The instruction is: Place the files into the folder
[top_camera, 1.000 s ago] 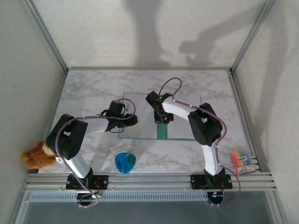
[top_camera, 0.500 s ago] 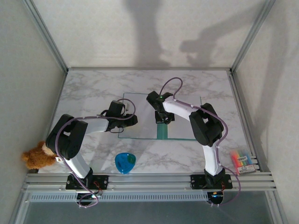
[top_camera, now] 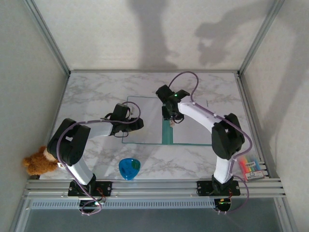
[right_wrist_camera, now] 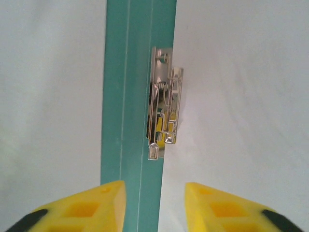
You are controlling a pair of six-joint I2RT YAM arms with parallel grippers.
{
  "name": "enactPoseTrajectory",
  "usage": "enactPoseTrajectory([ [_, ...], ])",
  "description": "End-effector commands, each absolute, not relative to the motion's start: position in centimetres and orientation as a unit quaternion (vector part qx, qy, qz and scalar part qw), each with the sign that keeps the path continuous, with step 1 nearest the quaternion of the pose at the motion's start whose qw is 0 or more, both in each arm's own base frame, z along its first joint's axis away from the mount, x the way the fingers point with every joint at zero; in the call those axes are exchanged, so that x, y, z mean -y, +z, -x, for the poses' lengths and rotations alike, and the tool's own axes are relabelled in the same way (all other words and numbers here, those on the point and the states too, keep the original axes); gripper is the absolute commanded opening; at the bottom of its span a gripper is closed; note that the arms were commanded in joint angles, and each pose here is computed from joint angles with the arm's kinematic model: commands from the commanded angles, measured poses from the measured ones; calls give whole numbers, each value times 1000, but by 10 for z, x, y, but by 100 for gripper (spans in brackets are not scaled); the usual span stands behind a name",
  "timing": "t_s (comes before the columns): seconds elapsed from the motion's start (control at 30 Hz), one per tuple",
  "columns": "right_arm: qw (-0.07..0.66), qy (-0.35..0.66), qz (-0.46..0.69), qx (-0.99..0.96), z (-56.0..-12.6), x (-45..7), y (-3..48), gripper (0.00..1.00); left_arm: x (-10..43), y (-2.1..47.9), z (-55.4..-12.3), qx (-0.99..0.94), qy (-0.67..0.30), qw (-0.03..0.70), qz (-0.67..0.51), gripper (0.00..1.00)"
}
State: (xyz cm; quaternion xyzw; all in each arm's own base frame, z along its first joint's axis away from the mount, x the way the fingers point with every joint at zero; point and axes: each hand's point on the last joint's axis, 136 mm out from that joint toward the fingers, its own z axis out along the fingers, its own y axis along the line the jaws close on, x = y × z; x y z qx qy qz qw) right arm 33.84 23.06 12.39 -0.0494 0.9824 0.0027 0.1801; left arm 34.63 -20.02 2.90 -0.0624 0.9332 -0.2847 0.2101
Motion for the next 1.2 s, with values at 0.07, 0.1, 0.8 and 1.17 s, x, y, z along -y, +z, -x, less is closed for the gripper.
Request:
enactPoseTrajectory([
  [0.07,263,47,53,-962,-349,-219,170,48,183,14,-325,-953,-236,153,108,63],
  [0.1,275,52,52,-959,-349,-216,174,49,183,17,-327,-953,-236,156,109,66],
  [0.8,433,91,-10,-897,-349,-138,175,90,142,146,-380,-897,-187,341,209,100],
  [1.17,431,100,-48,-896,-347,-126,162,97,94,100,-326,-895,-116,310,299,97],
])
